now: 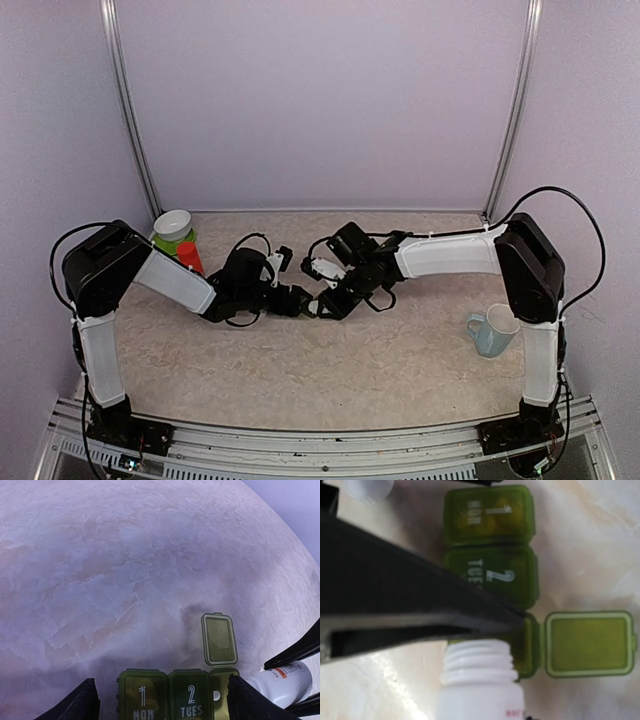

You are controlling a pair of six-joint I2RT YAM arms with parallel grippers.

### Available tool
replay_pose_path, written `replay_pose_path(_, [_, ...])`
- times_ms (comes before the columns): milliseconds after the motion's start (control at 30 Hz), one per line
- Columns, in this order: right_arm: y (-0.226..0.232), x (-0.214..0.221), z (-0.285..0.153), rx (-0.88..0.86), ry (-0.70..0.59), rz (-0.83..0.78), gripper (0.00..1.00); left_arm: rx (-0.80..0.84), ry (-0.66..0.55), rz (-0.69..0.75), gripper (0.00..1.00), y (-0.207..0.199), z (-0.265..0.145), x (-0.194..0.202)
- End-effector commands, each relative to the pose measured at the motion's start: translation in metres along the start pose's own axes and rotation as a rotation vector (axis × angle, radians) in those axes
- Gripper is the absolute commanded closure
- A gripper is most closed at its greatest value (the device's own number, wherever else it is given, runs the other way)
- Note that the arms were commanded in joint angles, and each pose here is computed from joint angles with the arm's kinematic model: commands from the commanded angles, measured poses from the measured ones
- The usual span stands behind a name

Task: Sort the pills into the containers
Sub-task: Pour the pill into the compartment of the pill container.

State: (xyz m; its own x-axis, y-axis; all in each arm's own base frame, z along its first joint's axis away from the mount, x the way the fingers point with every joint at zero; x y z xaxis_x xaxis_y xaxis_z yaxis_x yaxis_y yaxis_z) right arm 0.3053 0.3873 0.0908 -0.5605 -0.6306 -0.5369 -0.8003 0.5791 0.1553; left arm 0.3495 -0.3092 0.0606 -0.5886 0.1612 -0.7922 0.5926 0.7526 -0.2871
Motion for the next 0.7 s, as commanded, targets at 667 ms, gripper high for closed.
replay_pose_path(667, [0.0049,-0.0089,-0.0038,-0.005,0.051,0.009,0.93,0.011,-0.002,0.021,0.14,-0.0042,0.0063,-0.0027])
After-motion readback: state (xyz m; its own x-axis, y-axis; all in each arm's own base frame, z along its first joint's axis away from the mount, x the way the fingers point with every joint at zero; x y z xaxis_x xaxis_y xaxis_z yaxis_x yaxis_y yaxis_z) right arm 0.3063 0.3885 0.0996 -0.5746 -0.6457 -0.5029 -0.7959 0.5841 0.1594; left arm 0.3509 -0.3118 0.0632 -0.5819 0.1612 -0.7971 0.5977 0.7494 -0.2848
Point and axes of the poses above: each gripper's point midway between its finger pads, its own z axis out along the fingers, its own y axis along the line the jaws close on, x = y × z, the point moved 4 cm from there along -z, back along the fingers, and after that the axes turned 2 degrees about z, right-handed, at the moved point
